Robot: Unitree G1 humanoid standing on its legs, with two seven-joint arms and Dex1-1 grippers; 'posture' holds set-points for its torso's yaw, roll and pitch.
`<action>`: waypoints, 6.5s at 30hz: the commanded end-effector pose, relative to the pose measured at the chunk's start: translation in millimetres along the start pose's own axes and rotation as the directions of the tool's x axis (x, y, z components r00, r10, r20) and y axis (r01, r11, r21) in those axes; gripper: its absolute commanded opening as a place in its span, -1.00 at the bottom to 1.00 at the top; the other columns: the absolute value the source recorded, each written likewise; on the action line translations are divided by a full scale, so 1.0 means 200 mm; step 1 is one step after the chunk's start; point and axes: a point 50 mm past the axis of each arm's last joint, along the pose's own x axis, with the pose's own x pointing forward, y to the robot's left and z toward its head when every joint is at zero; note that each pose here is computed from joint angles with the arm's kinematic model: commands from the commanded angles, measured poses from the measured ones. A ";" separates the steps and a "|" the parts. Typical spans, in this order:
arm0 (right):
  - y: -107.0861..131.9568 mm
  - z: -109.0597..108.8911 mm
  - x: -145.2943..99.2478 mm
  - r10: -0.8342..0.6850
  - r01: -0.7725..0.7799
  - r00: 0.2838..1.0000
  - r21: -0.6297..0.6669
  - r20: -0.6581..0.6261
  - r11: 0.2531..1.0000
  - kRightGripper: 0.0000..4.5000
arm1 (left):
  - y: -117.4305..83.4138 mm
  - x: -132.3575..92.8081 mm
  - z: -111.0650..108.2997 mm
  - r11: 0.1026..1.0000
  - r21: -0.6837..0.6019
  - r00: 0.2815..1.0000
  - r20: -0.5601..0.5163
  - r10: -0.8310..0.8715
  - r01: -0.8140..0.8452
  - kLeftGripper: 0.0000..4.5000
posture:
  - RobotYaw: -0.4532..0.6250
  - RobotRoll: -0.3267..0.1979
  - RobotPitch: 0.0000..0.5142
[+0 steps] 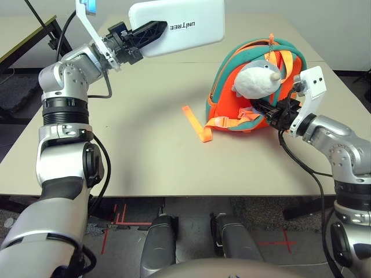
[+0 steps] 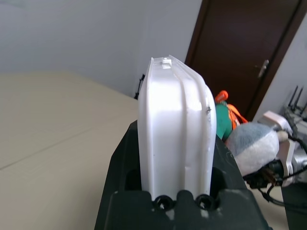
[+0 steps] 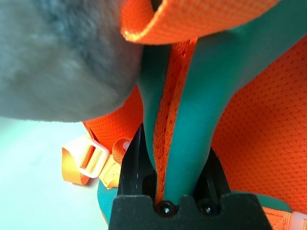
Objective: Put the pencil case into the backpack and zip it.
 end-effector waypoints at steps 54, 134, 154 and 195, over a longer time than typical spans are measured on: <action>-0.01 -0.05 0.07 -0.009 0.008 0.997 -0.013 -0.072 1.000 -0.81 | -0.11 0.40 -0.15 0.933 0.161 0.882 -0.409 -0.234 0.323 -0.45 | -0.47 0.25 -0.62; 0.03 -0.06 0.13 0.020 -0.021 0.997 -0.015 -0.069 1.000 -0.81 | -0.09 0.46 -0.51 0.974 0.146 0.893 -0.441 -0.093 0.173 -1.00 | -0.49 0.25 -0.56; 0.02 -0.07 0.15 0.025 -0.026 0.997 -0.017 -0.074 1.000 -0.81 | -0.15 0.37 -0.04 0.922 0.275 0.951 -0.223 -0.215 0.273 -0.73 | -0.43 0.25 -0.57; 0.03 -0.08 0.15 0.020 -0.021 0.998 -0.014 -0.065 1.000 -0.81 | -0.38 0.62 -0.28 0.728 0.410 0.788 -0.543 -0.290 0.550 1.00 | -0.48 0.25 -0.61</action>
